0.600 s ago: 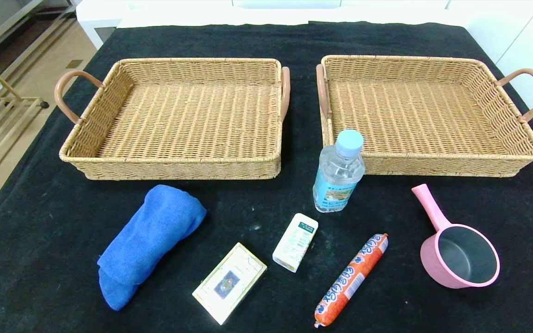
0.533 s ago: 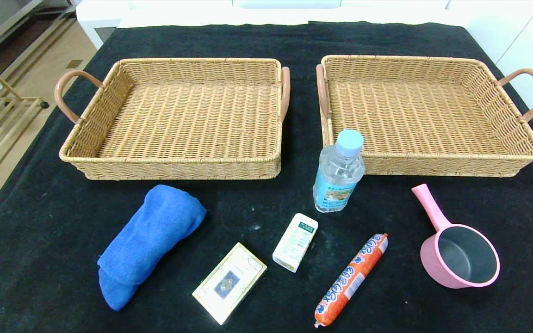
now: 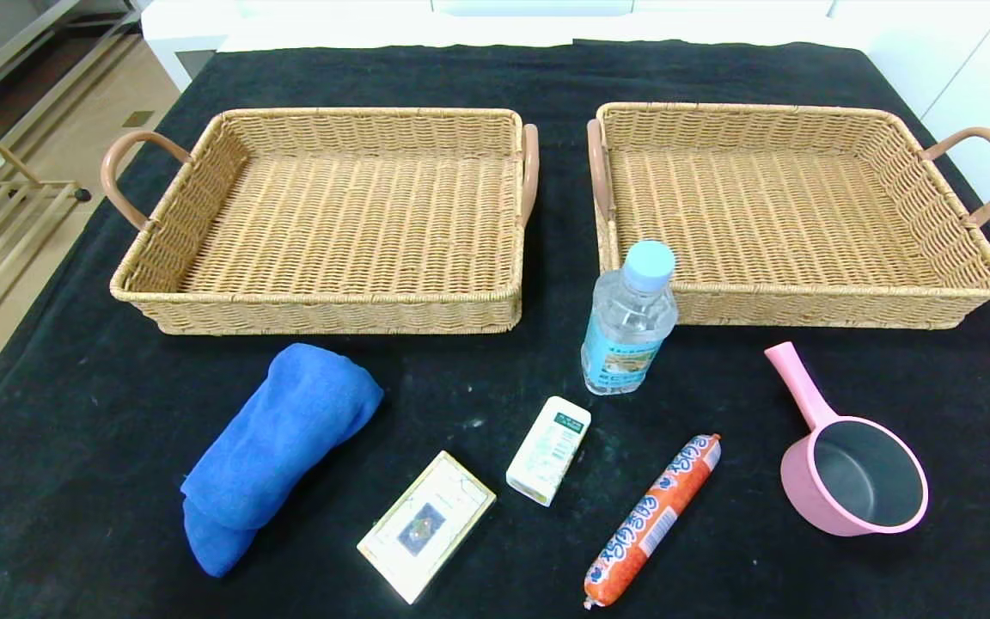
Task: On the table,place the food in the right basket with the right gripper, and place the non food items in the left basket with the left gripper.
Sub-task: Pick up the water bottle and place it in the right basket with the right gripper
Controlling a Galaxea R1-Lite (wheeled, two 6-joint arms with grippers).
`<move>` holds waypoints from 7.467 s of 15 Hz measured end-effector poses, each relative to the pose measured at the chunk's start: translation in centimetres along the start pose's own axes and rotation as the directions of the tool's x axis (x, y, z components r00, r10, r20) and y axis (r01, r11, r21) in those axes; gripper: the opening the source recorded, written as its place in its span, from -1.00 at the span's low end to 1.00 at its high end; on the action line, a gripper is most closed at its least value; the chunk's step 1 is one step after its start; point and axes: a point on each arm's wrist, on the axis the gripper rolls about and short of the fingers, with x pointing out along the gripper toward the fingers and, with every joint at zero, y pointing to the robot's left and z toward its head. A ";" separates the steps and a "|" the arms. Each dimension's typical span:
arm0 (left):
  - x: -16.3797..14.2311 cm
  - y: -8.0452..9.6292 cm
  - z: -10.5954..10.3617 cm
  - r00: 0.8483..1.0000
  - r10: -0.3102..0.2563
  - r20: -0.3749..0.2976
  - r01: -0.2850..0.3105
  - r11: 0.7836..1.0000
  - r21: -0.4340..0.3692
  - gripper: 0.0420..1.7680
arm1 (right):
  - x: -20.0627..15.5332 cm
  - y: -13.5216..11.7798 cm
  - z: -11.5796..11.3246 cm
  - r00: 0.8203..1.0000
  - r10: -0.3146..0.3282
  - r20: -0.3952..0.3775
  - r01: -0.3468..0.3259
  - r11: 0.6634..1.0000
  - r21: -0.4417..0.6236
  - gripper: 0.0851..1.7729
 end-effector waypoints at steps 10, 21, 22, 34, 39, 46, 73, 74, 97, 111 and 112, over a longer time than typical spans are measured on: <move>4.4 -0.2 2.7 0.997 -0.070 -0.028 0.070 0.998 0.001 0.94 | 5.5 0.7 2.1 0.995 0.095 -0.016 -0.095 0.995 0.003 0.93; 13.8 -1.9 4.5 0.945 -0.290 -0.148 0.301 0.952 0.054 0.94 | 13.3 6.5 3.1 0.911 0.376 -0.168 -0.382 0.924 0.000 0.93; 14.2 -2.2 4.6 0.939 -0.306 -0.155 0.317 0.947 0.054 0.94 | 13.6 7.1 2.9 0.899 0.398 -0.181 -0.405 0.915 0.000 0.93; 16.9 -4.2 4.0 0.894 -0.393 -0.218 0.420 0.902 0.099 0.94 | 16.4 15.2 1.2 0.904 0.383 -0.191 -0.400 0.915 -0.057 0.93; 16.9 -4.3 3.9 0.893 -0.393 -0.218 0.421 0.902 0.101 0.94 | 16.9 17.3 0.1 0.916 0.349 -0.196 -0.370 0.925 -0.081 0.93; 16.7 -4.6 4.0 0.887 -0.409 -0.214 0.438 0.892 0.111 0.94 | 18.3 20.3 -0.5 0.952 0.289 -0.103 -0.297 0.952 -0.070 0.93; 16.1 -4.5 4.4 0.890 -0.412 -0.193 0.438 0.892 0.115 0.94 | 22.6 22.1 0.5 0.983 0.180 -0.026 -0.181 0.982 -0.047 0.18; 16.1 -4.5 4.4 0.890 -0.412 -0.193 0.438 0.892 0.114 0.94 | 22.6 22.1 0.5 0.983 0.179 -0.026 -0.180 0.982 -0.047 0.17; 16.1 -4.5 4.3 0.888 -0.416 -0.196 0.442 0.889 0.115 0.94 | 20.5 23.0 6.9 0.965 0.257 0.059 -0.254 0.966 -0.051 0.16; 16.0 -4.5 4.3 0.886 -0.420 -0.198 0.447 0.887 0.115 0.94 | 25.2 13.9 14.5 0.982 0.049 0.183 -0.051 0.999 0.004 0.16; 16.0 -4.5 4.3 0.885 -0.421 -0.197 0.447 0.887 0.114 0.94 | 25.5 12.9 14.8 0.981 0.033 0.192 -0.035 0.999 0.007 0.16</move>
